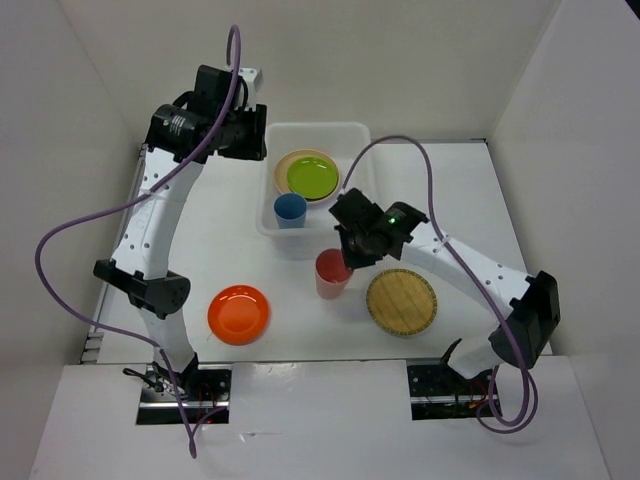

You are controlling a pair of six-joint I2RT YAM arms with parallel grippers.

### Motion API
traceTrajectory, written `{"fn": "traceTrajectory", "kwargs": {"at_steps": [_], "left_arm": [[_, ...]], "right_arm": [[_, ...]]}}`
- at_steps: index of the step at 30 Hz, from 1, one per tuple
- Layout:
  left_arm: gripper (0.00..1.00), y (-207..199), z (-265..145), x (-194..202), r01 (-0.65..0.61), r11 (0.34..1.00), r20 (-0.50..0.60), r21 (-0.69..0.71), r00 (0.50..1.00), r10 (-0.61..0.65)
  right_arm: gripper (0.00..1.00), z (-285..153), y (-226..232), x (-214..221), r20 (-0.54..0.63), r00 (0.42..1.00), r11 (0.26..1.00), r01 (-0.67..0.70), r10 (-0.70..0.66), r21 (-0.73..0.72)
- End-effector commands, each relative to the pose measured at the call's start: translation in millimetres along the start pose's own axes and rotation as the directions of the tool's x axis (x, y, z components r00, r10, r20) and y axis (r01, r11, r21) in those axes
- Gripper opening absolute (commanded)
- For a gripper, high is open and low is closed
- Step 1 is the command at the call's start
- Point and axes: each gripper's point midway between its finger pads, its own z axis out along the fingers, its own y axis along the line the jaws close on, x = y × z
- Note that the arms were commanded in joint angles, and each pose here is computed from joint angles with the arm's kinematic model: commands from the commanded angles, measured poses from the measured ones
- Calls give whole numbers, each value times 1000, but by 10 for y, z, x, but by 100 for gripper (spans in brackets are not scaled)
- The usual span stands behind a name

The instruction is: Place the mixed dishes into the plastic bin

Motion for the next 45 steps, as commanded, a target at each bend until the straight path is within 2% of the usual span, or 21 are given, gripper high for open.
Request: {"fn": "traceTrajectory", "kwargs": {"at_steps": [1, 4, 9, 14, 18, 24, 32, 35, 38, 39, 42, 45], "left_arm": [[55, 7, -172, -50, 14, 1000, 33, 25, 999, -14], [55, -5, -150, -21, 13, 999, 21, 32, 1000, -14], [55, 11, -208, 24, 3, 1000, 17, 31, 1000, -4], [55, 1, -259, 53, 3, 999, 15, 41, 1000, -4], [55, 5, -292, 62, 3, 999, 21, 42, 1000, -4], [55, 61, -396, 121, 9, 999, 25, 36, 1000, -10], [55, 48, -512, 152, 19, 998, 46, 53, 999, -21], [55, -35, -572, 166, 16, 994, 50, 105, 999, -21], [55, -223, -664, 158, 7, 976, 62, 216, 998, -21], [55, -312, -734, 132, -1, 963, 76, 268, 997, -20], [55, -358, -729, 146, -4, 955, 76, 295, 997, -19], [55, -351, -694, 197, -1, 956, 64, 293, 998, -18]], "right_arm": [[0, -449, 47, -506, 153, 988, 1000, 12, -12, 2], [0, -719, 29, -1022, 270, 963, 1000, -19, 24, -20], [0, -843, -135, -1584, 369, 927, 998, -66, 71, -25], [0, -518, -466, -2010, 373, 921, 991, -128, 109, 28], [0, -223, -571, -2166, 353, 929, 991, -132, 113, 30], [0, 302, -645, -2153, 292, 949, 988, -143, 120, 56], [0, 735, -704, -2042, 222, 967, 986, -144, 123, 81], [0, 842, -723, -1968, 198, 973, 986, -142, 122, 90], [1, 939, -742, -1893, 176, 977, 985, -139, 121, 100], [2, 961, -750, -1862, 167, 979, 985, -139, 120, 103], [7, 981, -758, -1830, 158, 980, 985, -138, 120, 107], [19, 1028, -776, -1757, 139, 983, 984, -135, 119, 115]]}}
